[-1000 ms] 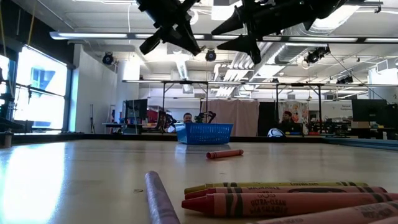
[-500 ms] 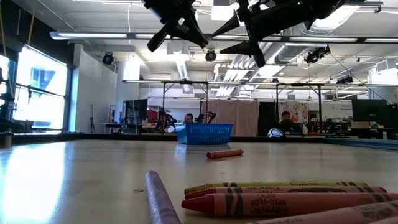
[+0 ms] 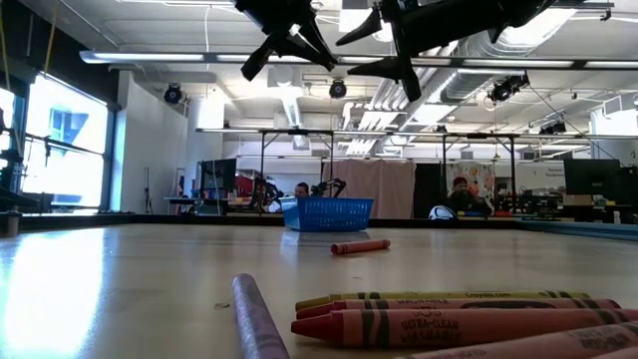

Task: Sort crayons
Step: Put the yellow crayon into the black bin

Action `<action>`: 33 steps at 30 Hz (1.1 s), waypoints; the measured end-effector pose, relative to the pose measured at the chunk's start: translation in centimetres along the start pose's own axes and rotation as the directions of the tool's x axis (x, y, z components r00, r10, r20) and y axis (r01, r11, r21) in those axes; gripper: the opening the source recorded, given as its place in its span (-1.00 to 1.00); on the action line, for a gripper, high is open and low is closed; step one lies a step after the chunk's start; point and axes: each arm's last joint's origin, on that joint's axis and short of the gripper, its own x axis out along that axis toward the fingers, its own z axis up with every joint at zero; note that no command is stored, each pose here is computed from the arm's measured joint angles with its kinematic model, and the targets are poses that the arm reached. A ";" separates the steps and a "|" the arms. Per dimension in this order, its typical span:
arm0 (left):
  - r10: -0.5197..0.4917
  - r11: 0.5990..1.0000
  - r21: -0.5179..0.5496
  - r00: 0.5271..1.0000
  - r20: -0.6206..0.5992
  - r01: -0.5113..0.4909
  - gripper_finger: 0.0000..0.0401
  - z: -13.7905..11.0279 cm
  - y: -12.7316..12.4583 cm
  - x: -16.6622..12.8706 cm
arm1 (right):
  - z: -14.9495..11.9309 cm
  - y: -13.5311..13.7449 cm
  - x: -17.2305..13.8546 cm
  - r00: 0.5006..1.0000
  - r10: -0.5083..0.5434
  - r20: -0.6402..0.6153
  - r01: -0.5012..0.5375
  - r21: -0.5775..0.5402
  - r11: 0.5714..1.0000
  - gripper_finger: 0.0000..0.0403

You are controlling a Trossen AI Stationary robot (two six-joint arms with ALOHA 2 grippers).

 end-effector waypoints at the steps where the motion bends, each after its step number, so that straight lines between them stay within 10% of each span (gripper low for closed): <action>1: -0.001 1.000 -0.001 1.000 0.001 0.001 -1.00 0.0 0.0 0.0 | 0.0 0.0 0.0 1.000 -0.004 0.004 0.004 -0.001 1.000 -0.01; 17: -0.081 0.997 0.003 0.997 0.007 0.081 -1.00 -0.7 -0.6 2.3 | 0.1 0.1 0.0 1.000 -0.008 0.024 0.008 -0.002 1.000 -0.07; 28: -0.064 0.996 0.065 0.997 0.036 0.062 -1.00 -0.6 -0.6 2.3 | 0.2 0.0 0.0 1.000 -0.015 0.026 0.015 -0.008 1.000 -0.87; 33: -0.060 0.992 0.117 0.998 0.033 0.056 -0.94 -0.7 -0.6 2.3 | 0.5 -0.5 -0.1 1.000 -0.017 0.004 0.017 -0.002 1.000 -0.91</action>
